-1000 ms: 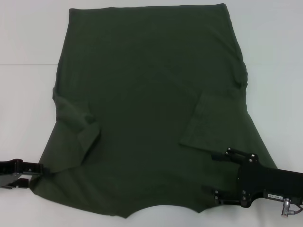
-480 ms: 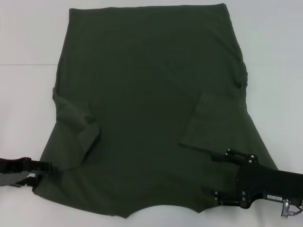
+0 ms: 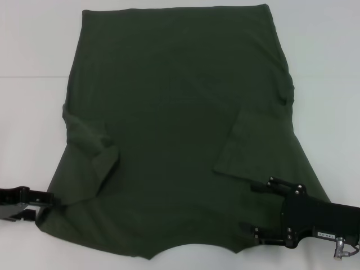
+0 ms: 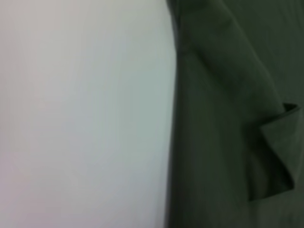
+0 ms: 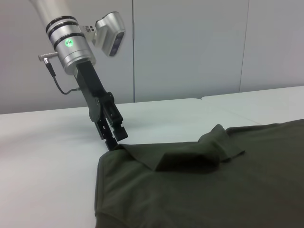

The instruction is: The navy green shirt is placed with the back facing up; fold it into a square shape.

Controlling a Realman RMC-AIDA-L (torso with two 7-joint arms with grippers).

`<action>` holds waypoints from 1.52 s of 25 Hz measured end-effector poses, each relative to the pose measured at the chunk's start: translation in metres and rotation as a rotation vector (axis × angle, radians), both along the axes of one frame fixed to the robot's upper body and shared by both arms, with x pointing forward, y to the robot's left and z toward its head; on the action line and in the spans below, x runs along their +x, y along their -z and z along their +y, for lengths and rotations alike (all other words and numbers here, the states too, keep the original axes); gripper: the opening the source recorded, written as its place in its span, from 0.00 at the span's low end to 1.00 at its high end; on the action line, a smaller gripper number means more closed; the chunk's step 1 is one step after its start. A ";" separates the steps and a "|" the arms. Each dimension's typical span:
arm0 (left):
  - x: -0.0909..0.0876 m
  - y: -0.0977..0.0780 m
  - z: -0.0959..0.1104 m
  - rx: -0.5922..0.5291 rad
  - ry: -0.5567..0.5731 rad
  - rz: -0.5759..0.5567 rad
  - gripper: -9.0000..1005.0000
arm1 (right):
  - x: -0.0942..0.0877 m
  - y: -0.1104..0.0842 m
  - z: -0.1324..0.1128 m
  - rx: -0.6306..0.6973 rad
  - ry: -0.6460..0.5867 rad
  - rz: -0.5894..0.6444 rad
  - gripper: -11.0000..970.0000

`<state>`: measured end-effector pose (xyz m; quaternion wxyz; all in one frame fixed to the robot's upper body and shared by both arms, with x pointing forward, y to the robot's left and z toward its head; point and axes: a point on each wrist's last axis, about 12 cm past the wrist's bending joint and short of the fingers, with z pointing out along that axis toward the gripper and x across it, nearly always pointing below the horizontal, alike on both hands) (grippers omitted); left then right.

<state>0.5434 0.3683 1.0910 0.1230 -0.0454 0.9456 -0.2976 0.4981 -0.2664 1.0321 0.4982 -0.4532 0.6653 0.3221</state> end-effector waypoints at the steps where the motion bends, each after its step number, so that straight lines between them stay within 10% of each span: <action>1: 0.000 0.000 0.001 0.006 0.000 0.003 0.81 | 0.000 0.000 0.000 0.000 0.000 0.000 0.93; 38: 0.004 -0.003 -0.007 0.015 0.051 0.010 0.81 | 0.001 -0.001 0.001 0.004 -0.006 -0.001 0.93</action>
